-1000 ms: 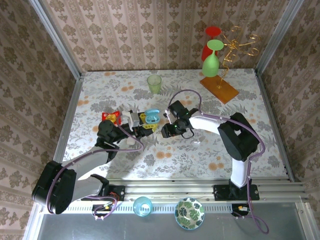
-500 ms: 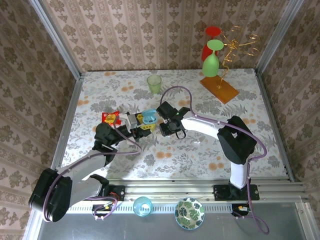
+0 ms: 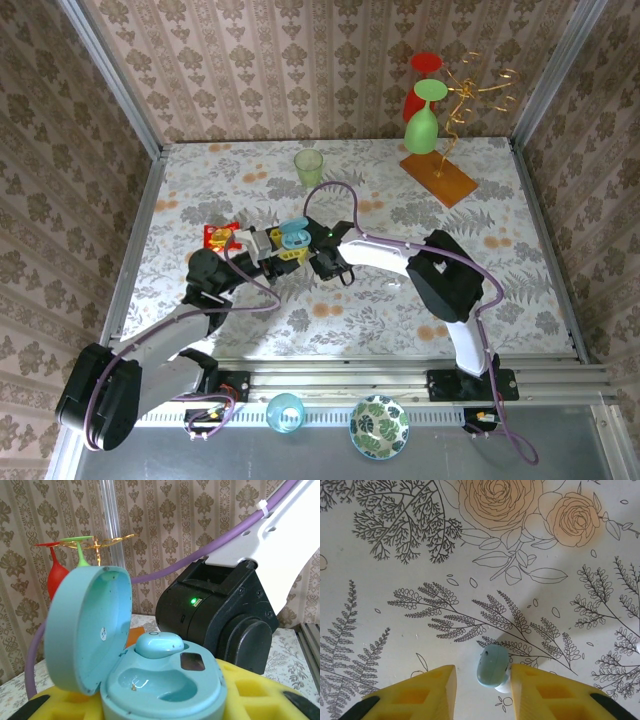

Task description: Insert the wireless bluetooth earbuds into the charging case

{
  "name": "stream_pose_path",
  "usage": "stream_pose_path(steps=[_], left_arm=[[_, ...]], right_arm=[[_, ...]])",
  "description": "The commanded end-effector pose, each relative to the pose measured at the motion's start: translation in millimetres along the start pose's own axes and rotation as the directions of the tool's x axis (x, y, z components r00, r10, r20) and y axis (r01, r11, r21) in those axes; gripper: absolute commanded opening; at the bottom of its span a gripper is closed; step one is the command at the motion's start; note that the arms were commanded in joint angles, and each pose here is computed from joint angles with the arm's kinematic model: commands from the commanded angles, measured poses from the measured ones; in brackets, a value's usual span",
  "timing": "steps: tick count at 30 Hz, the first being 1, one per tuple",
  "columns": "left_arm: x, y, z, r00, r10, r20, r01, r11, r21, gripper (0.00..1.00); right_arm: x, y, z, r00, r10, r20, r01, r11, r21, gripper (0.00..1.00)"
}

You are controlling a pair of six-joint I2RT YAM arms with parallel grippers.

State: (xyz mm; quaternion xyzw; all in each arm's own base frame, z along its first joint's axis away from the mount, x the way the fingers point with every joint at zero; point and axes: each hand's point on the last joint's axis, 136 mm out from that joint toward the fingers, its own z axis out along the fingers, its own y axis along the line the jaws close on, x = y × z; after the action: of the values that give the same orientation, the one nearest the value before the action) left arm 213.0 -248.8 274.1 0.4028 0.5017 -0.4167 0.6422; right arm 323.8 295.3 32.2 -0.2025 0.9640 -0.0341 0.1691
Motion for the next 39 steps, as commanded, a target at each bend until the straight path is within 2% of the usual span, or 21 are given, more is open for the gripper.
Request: stream_pose_path(steps=[1,21,25,33,39], left_arm=[[-1,1,-1,1.000,0.022,0.014,-0.022,1.000,-0.005,0.16],[3,3,2,1.000,0.011,0.010,-0.011,1.000,-0.007,0.16],[-1,3,3,1.000,0.021,0.016,-0.021,1.000,-0.003,0.16],[2,15,3,0.998,0.040,0.039,-0.037,0.997,-0.068,0.15],[5,33,-1,0.997,0.070,0.032,-0.064,0.982,-0.179,0.15]], right_arm=[[0,-7,2,1.000,-0.004,-0.015,0.005,0.998,0.061,0.33],[0,-13,9,0.999,-0.034,-0.027,0.037,0.992,0.119,0.20],[-8,-17,-4,1.000,-0.020,0.025,0.017,0.994,0.106,0.19],[-13,-36,-32,0.982,0.129,0.137,-0.125,0.991,-0.036,0.16],[-24,-59,-76,0.921,0.270,0.280,-0.215,0.953,-0.214,0.15]])
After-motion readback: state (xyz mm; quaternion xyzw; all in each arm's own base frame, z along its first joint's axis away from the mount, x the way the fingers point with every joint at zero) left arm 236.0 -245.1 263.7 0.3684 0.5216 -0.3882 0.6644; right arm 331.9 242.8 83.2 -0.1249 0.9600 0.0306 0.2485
